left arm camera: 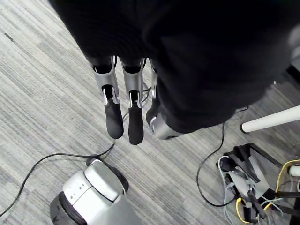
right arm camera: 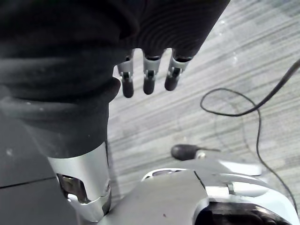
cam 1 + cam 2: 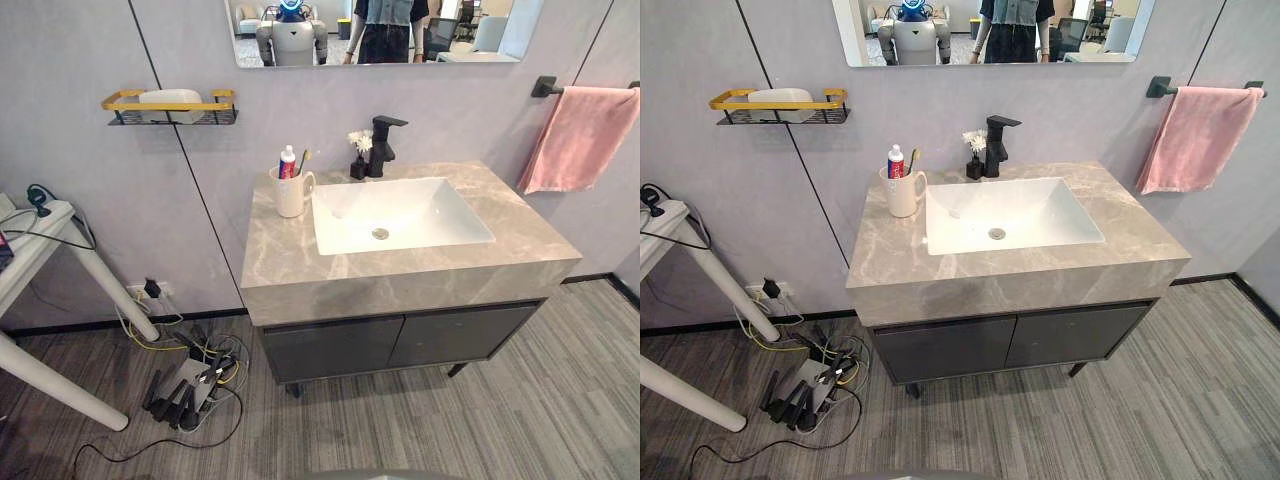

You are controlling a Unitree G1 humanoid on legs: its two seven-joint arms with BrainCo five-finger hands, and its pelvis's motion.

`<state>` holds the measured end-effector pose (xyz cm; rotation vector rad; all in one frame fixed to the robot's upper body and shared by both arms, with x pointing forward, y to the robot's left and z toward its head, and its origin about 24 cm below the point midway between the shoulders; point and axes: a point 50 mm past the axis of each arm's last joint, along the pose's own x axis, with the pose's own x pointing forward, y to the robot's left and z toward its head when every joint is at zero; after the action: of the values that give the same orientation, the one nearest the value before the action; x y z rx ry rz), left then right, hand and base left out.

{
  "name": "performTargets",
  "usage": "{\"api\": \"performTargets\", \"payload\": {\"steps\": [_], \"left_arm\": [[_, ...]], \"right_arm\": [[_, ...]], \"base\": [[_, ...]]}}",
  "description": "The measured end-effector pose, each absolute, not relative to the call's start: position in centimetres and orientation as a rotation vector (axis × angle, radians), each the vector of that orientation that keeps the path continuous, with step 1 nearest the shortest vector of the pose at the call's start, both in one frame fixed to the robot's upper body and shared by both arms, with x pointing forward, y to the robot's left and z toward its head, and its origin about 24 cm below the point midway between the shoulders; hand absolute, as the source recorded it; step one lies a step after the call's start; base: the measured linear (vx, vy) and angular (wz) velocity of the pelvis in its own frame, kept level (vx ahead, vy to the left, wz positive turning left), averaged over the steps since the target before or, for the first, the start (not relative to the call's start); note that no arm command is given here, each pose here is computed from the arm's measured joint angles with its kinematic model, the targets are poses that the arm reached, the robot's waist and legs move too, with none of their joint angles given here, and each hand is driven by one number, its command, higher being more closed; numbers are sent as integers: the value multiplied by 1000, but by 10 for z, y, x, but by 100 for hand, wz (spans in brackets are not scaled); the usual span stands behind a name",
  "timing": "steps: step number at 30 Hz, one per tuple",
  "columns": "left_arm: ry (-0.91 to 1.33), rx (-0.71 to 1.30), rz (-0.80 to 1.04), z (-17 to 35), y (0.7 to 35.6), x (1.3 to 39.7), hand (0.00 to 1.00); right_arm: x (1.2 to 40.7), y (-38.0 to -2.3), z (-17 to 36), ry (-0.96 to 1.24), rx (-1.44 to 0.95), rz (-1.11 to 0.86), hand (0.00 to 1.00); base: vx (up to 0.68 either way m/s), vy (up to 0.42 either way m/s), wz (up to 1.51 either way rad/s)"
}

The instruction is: Organize washtable

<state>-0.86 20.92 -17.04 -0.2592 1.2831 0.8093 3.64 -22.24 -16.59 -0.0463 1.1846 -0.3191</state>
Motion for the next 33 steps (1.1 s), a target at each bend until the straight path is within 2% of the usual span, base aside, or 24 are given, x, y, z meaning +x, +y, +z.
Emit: {"api": "performTargets", "payload": {"steps": [2,7,9,11,15,22,29,33], "left_arm": [[1247,-252,766,-171,205,10,0],[1227,-173,660,-170,203,23,0],[1189,-109,630,-166,215,33,0],[1139,16,517,-161,223,54,0],[1099,49,453,-160,215,72,0],[1156,-28,495,-166,206,63,0],[1173,-44,570,-165,219,45,0],[1199,-41,541,-167,217,39,0]], "right_arm": [[47,-226,-164,1153,-59,-324,0],[52,-225,-162,1128,-43,-351,0],[54,-218,-162,1109,-16,-353,0],[53,-211,-161,1098,-2,-364,0],[49,-216,-161,1107,-7,-377,0],[64,-228,-158,1103,-142,-273,0],[81,-215,-159,1089,-209,-124,0],[87,-208,-160,1087,-190,-80,0]], "base": [[-167,82,-54],[-110,211,-72],[-164,249,-117],[-138,197,-89],[2,96,-73],[130,-60,-151],[170,-126,-218],[149,96,-267]]}}
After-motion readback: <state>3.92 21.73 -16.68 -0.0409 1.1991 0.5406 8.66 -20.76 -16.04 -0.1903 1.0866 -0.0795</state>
